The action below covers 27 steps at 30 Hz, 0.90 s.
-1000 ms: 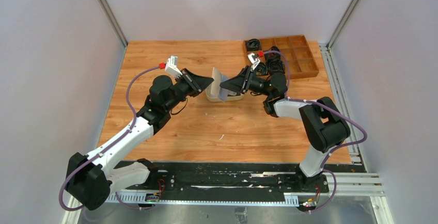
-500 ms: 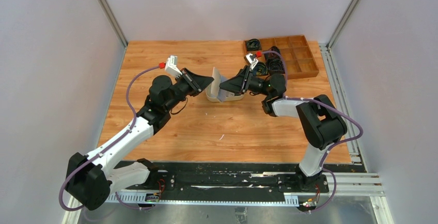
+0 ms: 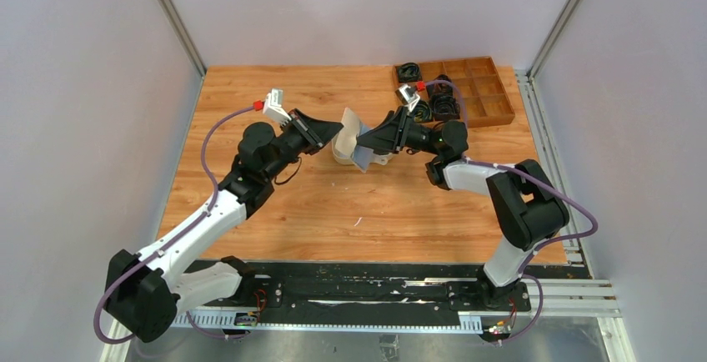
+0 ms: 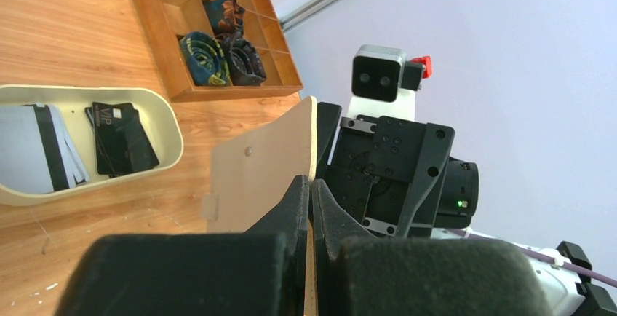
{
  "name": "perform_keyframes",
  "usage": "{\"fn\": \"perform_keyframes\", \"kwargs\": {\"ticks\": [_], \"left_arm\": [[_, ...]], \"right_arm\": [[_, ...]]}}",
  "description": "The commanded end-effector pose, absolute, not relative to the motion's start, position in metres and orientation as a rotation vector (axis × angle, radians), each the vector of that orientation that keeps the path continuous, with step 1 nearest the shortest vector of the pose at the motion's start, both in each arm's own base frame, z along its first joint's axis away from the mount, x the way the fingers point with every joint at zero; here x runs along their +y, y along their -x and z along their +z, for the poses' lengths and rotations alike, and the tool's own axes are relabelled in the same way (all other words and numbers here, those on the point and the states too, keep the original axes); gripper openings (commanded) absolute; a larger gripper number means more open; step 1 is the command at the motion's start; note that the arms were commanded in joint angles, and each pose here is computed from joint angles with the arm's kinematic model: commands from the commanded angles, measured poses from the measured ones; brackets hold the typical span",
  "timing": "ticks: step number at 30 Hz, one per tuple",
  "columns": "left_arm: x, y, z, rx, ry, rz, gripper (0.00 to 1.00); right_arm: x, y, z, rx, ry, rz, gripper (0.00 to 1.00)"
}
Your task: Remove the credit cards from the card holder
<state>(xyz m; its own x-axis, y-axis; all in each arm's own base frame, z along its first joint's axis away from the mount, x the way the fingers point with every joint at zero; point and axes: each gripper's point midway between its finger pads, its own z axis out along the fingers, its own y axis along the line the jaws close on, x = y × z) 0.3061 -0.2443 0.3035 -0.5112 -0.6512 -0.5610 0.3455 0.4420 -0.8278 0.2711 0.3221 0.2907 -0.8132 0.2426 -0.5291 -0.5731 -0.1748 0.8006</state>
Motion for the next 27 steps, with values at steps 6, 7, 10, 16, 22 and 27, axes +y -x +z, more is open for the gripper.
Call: {"fn": "perform_keyframes", "kwargs": {"ticks": [6, 7, 10, 16, 22, 27], "left_arm": [[-0.235, -0.306, 0.279, 1.792, 0.271, -1.161, 0.0], [-0.236, -0.307, 0.279, 1.801, 0.261, -1.154, 0.0], [-0.238, -0.306, 0.276, 1.829, 0.238, -1.146, 0.0], [-0.248, -0.306, 0.274, 1.865, 0.196, -1.172, 0.03], [-0.25, -0.305, 0.277, 1.863, 0.19, -1.187, 0.03], [-0.251, -0.305, 0.276, 1.868, 0.19, -1.196, 0.11]], "right_arm": [[0.317, -0.253, 0.32, 1.449, 0.487, 2.033, 0.64], [0.318, -0.254, 0.318, 1.456, 0.481, 2.035, 0.62], [0.319, -0.256, 0.315, 1.468, 0.471, 2.038, 0.52], [0.32, -0.259, 0.312, 1.481, 0.466, 2.04, 0.25], [0.322, -0.262, 0.305, 1.51, 0.455, 2.036, 0.0], [0.324, -0.264, 0.301, 1.541, 0.458, 2.013, 0.0]]}}
